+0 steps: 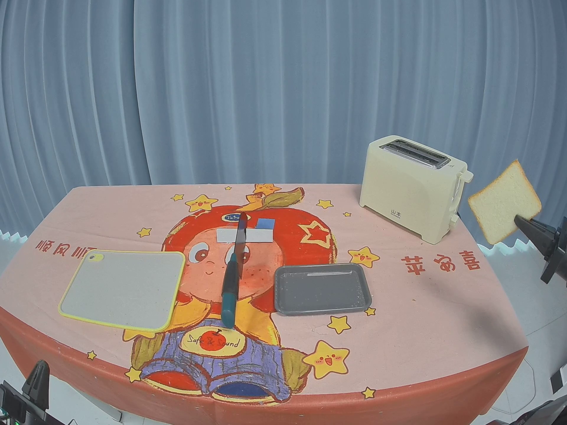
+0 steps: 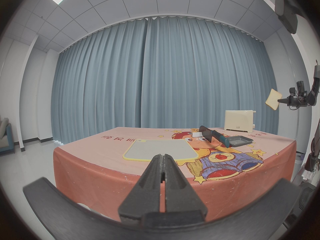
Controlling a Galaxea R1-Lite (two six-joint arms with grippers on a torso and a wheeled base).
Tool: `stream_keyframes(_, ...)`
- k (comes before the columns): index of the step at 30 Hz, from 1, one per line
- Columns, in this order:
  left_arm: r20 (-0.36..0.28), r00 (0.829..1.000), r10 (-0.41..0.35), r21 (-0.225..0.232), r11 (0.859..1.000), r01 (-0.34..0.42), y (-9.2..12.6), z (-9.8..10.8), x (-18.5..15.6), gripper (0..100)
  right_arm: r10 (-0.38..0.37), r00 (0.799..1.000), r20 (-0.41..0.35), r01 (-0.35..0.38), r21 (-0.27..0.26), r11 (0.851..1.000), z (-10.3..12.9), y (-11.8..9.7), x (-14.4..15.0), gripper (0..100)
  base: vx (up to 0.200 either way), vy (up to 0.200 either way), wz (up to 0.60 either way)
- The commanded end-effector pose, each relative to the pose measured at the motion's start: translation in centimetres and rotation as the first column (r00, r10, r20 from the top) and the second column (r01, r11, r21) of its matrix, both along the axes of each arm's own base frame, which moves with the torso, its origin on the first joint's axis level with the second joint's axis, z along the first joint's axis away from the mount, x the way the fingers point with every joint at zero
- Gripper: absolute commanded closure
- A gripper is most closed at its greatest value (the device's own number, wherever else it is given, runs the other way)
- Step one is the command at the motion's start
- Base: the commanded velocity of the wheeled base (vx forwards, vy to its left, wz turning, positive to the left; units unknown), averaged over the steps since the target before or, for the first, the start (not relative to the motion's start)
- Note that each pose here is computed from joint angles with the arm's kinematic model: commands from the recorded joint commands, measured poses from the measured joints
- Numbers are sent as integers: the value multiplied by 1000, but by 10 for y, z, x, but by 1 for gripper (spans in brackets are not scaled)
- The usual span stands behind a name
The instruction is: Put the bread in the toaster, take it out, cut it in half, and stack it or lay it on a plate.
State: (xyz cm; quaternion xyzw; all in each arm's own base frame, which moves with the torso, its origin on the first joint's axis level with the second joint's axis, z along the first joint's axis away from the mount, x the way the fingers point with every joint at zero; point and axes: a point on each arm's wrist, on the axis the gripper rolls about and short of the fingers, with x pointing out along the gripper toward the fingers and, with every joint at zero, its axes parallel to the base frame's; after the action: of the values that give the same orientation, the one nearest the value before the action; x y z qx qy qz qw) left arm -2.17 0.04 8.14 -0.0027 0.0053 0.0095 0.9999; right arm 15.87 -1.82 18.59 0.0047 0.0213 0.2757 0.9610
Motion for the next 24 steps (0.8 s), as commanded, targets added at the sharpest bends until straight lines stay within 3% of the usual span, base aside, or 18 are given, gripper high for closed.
stream_keyframes(1,-18,1000,1,-1,1000,-1,0,-5,1,100,-5,1000,-2,5,-60,998,-6,-3,12,100,0,0,0)
stream_keyframes(8,-18,1000,1,-1,1000,-1,0,-5,1,100,-8,999,32,13,-152,988,-11,-3,16,100,0,0,0)
stream_keyframes(24,-18,1000,1,-1,1000,-1,0,-5,1,100,-19,998,61,29,-162,986,1,-9,37,100,0,0,0)
